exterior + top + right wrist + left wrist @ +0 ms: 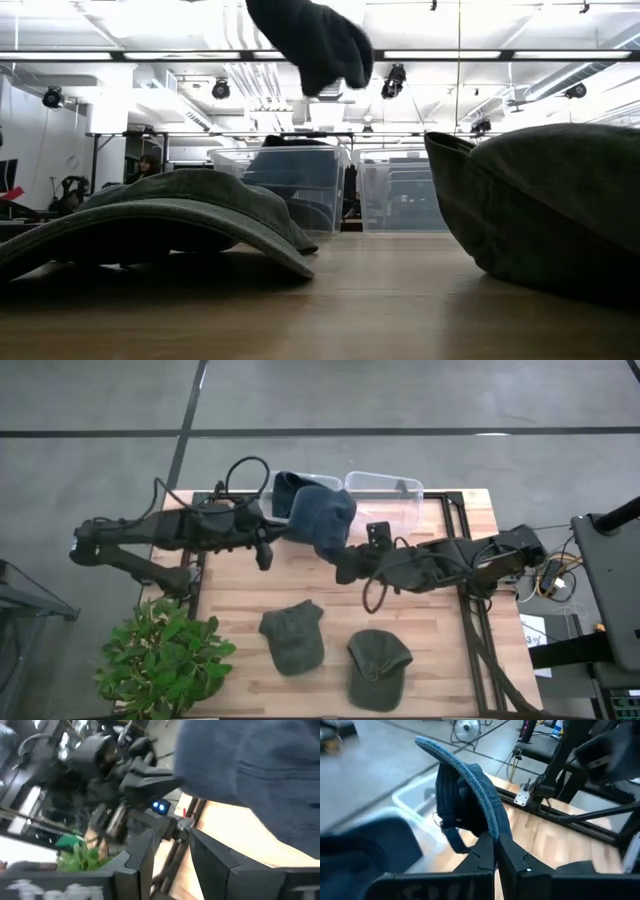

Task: Pick & Place hat
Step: Put the blue cap into the left transparent bin

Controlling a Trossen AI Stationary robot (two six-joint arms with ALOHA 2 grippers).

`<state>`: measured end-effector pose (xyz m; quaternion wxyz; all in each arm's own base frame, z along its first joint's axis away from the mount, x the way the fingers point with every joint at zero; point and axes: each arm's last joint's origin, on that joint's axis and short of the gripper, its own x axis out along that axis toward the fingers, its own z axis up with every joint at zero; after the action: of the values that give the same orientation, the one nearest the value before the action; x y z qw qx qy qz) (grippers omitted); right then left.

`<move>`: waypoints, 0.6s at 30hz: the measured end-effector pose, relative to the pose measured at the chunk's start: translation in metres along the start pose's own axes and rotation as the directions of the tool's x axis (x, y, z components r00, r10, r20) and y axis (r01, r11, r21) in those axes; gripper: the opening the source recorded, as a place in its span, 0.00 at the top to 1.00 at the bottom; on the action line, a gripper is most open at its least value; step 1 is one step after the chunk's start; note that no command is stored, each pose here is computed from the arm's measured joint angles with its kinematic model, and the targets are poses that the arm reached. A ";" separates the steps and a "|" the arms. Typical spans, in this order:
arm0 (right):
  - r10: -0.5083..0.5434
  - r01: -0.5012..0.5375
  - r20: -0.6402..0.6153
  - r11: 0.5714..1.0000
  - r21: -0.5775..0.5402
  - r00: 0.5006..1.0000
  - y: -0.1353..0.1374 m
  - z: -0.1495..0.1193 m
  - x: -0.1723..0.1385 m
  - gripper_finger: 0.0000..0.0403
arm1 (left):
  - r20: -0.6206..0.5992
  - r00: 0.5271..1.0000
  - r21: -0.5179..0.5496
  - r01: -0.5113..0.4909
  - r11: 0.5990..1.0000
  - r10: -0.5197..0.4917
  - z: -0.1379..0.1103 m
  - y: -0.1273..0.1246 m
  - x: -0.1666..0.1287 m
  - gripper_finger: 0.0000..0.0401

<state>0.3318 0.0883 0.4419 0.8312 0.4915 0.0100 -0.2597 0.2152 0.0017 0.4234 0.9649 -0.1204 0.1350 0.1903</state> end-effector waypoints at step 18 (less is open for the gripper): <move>0.097 -0.157 0.269 0.965 0.210 0.958 -0.008 0.031 0.100 0.17 | -0.023 0.811 0.767 -0.360 0.531 0.584 0.021 0.004 -0.031 1.00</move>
<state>0.4078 0.0172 0.4243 0.7782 0.5461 -0.1595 -0.2661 0.1905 0.0007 0.4520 0.8105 0.2920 0.3608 0.3574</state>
